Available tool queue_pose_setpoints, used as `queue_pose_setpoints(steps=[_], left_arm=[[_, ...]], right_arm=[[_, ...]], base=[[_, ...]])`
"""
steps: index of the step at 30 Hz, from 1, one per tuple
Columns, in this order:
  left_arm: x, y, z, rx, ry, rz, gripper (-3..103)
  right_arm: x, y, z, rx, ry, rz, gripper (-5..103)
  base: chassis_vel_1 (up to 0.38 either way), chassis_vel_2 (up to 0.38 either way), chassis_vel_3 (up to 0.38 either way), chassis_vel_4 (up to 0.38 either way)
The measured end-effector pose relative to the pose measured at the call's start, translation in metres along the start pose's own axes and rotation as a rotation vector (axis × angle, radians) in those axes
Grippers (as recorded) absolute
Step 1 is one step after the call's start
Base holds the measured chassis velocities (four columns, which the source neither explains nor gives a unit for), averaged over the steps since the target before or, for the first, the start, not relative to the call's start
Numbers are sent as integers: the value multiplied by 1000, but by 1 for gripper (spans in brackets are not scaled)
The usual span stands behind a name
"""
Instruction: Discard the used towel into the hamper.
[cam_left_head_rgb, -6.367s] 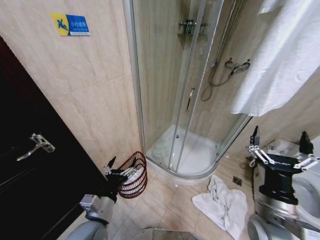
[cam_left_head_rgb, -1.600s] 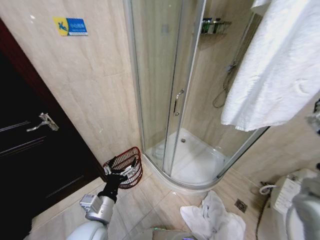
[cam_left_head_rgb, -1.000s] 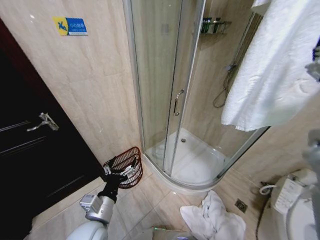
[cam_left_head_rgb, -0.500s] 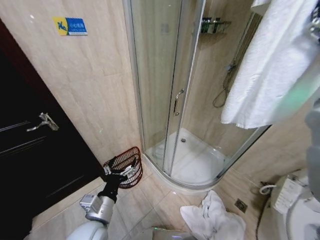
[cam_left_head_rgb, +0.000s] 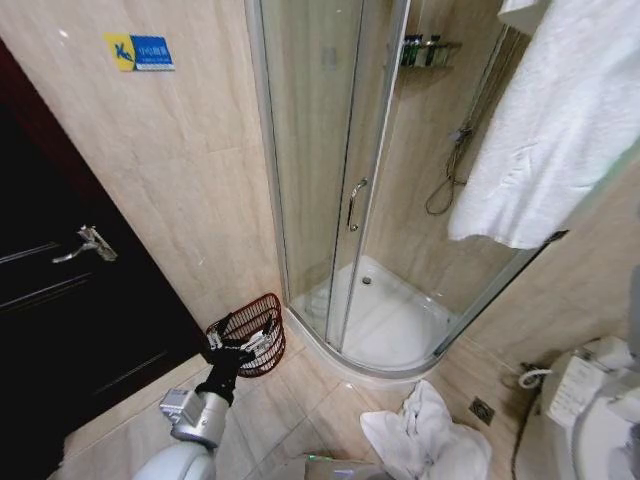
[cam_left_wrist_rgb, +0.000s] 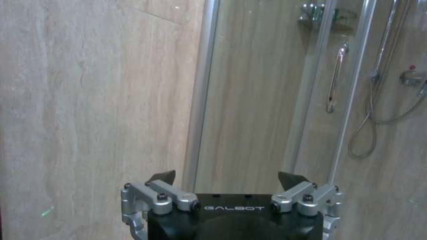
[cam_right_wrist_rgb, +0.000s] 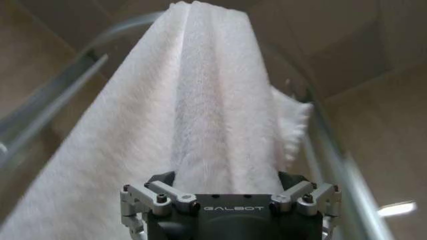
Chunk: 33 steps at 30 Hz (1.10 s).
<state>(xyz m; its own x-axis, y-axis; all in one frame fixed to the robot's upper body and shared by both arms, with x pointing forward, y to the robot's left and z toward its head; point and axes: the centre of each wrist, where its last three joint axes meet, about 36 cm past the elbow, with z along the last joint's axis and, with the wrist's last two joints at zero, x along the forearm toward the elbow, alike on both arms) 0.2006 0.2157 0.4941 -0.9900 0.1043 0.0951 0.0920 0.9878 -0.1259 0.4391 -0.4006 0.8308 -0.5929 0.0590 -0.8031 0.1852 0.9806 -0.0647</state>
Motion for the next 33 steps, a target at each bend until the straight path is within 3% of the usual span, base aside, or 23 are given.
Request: queue_pose_setpoints(steps=[1,4,13,28,33], left_arm=[[0,0,0,0,0,0,100],[0,0,0,0,0,0,100],[0,0,0,0,0,0,100],[0,0,0,0,0,0,100],[0,0,0,0,0,0,100]], right_arm=[[0,0,0,0,0,0,100],[-19,14,-5,-85,-7,-43,100],[-47,76,-15,-136,-53,-165,100],[-68,120,-41,-215,-107,-224,100],[-69,141,-38,-281,-93,-255,100]], base=[[0,0,0,0],[0,0,0,0],[0,0,0,0],[0,0,0,0],[0,0,0,0]])
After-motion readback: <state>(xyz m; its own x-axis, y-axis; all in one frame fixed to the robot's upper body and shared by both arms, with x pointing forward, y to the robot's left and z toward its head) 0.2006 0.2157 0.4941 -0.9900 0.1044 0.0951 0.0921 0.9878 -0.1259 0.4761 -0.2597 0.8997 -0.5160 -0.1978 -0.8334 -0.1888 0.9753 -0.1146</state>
